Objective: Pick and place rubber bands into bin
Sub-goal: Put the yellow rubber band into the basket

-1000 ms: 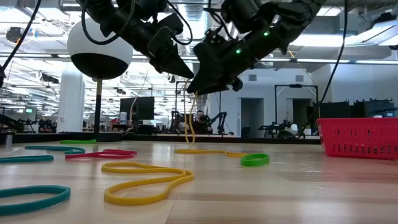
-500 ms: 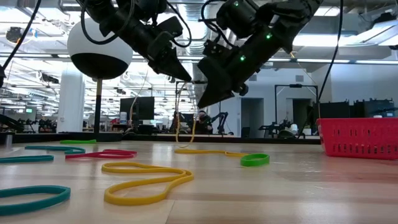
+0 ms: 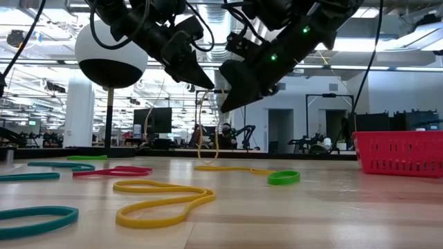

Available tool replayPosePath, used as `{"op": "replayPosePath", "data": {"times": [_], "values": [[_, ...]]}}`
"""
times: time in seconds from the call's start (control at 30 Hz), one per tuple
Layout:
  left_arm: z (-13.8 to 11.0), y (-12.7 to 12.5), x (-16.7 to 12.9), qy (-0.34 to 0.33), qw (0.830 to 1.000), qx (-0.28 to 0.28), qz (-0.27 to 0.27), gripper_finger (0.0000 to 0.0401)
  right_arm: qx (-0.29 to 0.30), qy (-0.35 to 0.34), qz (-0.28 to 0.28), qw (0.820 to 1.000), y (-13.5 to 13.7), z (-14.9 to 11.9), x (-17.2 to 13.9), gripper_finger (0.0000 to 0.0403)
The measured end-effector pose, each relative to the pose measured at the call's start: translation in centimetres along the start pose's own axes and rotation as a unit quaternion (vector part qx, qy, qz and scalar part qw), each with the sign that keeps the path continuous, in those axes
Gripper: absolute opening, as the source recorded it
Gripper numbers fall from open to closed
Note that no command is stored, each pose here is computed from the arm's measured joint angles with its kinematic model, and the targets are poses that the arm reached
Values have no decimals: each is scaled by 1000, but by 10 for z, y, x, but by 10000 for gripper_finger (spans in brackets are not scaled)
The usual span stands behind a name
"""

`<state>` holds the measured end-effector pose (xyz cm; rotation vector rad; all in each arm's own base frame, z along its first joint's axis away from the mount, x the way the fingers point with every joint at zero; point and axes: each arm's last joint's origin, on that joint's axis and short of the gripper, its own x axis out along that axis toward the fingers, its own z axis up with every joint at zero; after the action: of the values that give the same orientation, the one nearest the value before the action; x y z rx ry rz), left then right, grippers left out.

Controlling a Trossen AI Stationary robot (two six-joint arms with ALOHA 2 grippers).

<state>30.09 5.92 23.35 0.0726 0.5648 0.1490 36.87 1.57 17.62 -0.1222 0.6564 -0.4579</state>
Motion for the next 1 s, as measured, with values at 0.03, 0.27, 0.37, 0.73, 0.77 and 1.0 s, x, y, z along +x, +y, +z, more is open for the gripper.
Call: {"op": "replayPosePath", "data": {"times": [0.03,0.27,0.37,0.73,0.77,1.0], "values": [[0,0,0,0,1000,0,0,2,-3,1,-10,1000,1,-1,-1,1],[0,0,0,0,1000,0,0,33,-21,4,-84,996,2,1,-18,1],[0,0,0,1,1000,-5,0,50,-8,11,-112,994,-3,4,-37,0],[-6,1,0,34,999,-23,28,67,110,62,-137,982,-25,-8,-137,0],[-7,1,0,38,999,-23,27,67,122,75,-130,981,-24,-12,-144,0],[-9,1,-1,50,998,-22,26,67,201,189,-162,947,-14,-51,-186,0]]}}
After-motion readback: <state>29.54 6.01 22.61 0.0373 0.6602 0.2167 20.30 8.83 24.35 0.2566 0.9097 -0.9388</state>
